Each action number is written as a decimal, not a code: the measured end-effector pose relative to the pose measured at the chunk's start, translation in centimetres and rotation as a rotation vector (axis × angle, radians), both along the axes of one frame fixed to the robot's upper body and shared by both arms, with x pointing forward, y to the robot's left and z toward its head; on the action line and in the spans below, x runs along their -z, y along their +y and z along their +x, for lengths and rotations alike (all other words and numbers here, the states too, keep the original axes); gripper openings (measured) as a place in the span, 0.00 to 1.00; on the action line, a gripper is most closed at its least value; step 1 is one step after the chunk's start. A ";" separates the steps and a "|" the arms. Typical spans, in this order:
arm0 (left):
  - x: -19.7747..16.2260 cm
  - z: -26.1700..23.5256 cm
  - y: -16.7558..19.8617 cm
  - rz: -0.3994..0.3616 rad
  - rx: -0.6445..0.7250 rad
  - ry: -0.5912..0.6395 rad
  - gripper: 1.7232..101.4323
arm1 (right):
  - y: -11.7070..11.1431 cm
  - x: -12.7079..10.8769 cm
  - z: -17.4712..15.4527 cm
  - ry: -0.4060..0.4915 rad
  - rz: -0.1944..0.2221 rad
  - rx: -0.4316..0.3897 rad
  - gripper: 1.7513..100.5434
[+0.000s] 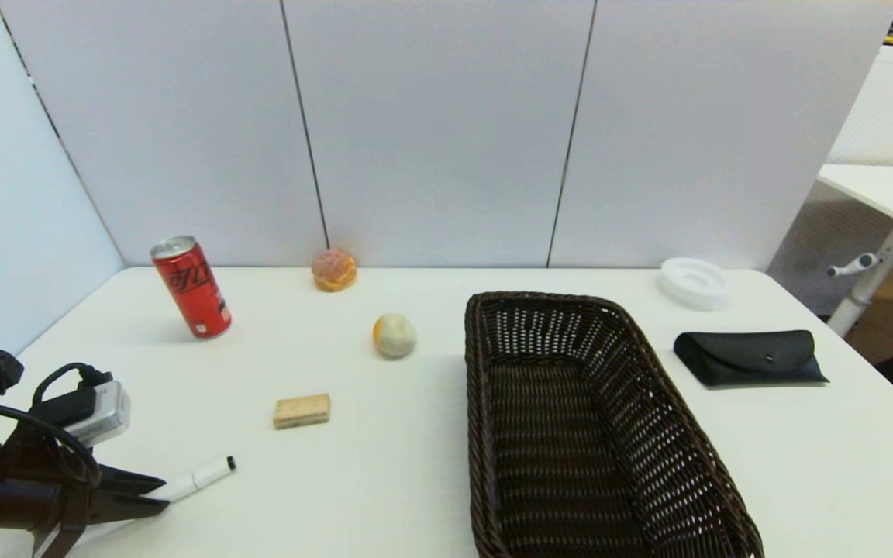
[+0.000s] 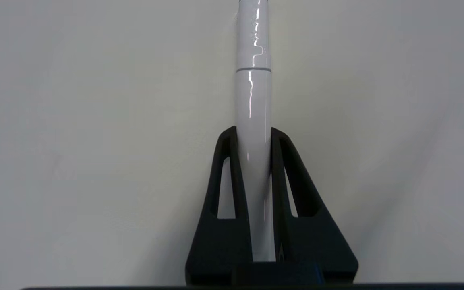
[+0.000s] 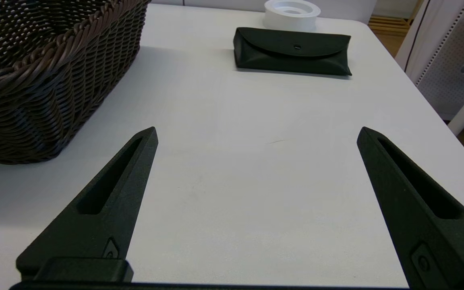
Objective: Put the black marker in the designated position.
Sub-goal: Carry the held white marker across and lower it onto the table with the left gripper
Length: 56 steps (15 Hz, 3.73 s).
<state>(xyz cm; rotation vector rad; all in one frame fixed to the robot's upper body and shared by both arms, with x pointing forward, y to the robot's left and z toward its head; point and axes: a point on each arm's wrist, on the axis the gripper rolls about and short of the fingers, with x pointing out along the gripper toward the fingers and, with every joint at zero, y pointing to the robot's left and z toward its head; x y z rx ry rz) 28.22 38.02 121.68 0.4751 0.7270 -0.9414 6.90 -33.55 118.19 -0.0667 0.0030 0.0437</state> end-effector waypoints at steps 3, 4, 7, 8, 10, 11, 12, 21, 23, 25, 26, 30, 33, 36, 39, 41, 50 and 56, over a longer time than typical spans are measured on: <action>-2.3 1.1 0.0 0.027 0.013 -0.104 0.10 | 0.0 0.0 0.0 0.000 0.000 0.000 0.97; -3.8 1.8 -0.1 0.040 0.024 -0.161 0.10 | 0.0 0.0 0.0 0.000 0.000 0.000 0.97; -9.0 3.8 -1.3 0.043 0.044 -0.306 0.10 | 0.0 0.0 0.0 0.000 0.000 0.000 0.97; -10.7 4.4 -2.0 0.028 0.045 -0.339 0.10 | 0.0 0.0 0.0 0.000 0.000 0.000 0.97; -14.3 5.9 -4.1 -0.013 0.051 -0.405 0.10 | 0.0 0.0 0.0 0.000 0.000 0.000 0.97; -15.9 6.5 -5.5 -0.034 0.051 -0.422 0.10 | 0.0 0.0 0.0 0.000 0.000 -0.001 0.97; -17.4 7.2 -7.2 -0.056 0.043 -0.433 0.10 | 0.0 0.0 0.0 0.000 0.000 0.000 0.97; -20.8 8.5 -23.7 -0.321 -0.211 -0.198 0.10 | 0.0 0.0 0.0 0.000 0.000 0.000 0.97; -21.2 8.4 -26.8 -0.416 -0.246 -0.143 0.10 | 0.0 0.0 0.0 0.000 0.000 0.000 0.97; -21.2 8.4 -30.0 -0.527 -0.250 -0.098 0.10 | 0.0 0.0 0.0 0.000 0.000 0.000 0.97; -21.1 8.3 -31.7 -0.586 -0.247 -0.069 0.10 | 0.0 0.0 0.0 0.000 0.000 0.000 0.97; -19.4 7.6 -37.2 -0.749 -0.209 0.027 0.10 | 0.0 0.0 0.0 0.000 0.000 -0.001 0.97; -18.0 7.1 -40.4 -0.832 -0.174 0.067 0.10 | 0.0 0.0 0.0 0.000 0.000 -0.001 0.97; -16.2 6.9 -42.6 -0.854 -0.143 0.076 0.10 | 0.0 0.0 0.0 0.000 0.000 0.000 0.97; -14.4 6.4 -44.4 -0.834 -0.118 0.099 0.10 | 0.0 0.0 0.0 0.001 0.000 0.000 0.97; -13.4 5.9 -45.4 -0.826 -0.106 0.114 0.10 | 0.0 0.0 0.0 0.000 0.000 0.000 0.97; -10.5 4.0 -48.9 -0.910 -0.231 0.186 0.10 | 0.0 0.0 0.0 0.000 0.000 -0.001 0.97; -8.7 4.2 -49.6 -0.862 -0.249 0.172 0.10 | 0.0 0.0 0.0 0.000 0.000 0.000 0.97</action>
